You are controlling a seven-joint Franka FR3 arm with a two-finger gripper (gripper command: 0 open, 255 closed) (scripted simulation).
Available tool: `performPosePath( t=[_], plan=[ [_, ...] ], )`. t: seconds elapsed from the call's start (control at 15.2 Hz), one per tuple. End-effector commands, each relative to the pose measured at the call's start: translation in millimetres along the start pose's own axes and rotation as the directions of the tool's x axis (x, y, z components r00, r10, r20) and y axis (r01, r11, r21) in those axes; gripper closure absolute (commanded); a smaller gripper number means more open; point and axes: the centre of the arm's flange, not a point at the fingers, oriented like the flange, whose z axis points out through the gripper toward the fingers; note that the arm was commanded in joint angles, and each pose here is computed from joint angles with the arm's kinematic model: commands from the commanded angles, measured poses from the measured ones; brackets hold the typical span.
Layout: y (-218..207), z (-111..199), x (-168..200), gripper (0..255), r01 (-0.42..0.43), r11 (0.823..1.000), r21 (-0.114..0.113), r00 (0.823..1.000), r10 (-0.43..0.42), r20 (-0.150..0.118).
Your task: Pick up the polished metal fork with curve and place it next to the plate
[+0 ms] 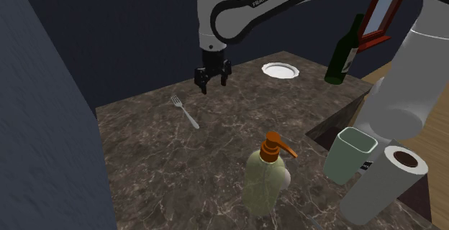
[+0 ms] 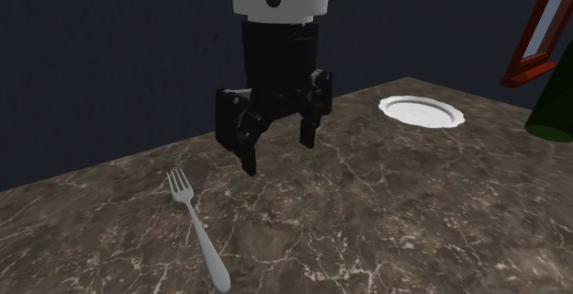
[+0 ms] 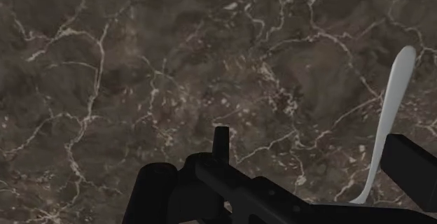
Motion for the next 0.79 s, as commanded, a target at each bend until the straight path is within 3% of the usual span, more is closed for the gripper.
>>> performPosePath(
  t=[0.0, 0.73],
  plan=[
    [-16, 11, 16, 0, -0.017, 1.000, 0.002, 1.000, 0.017, -0.010],
    [-98, 60, 114, 0, -0.102, 0.995, 0.006, 0.993, 0.102, -0.060]
  ],
)
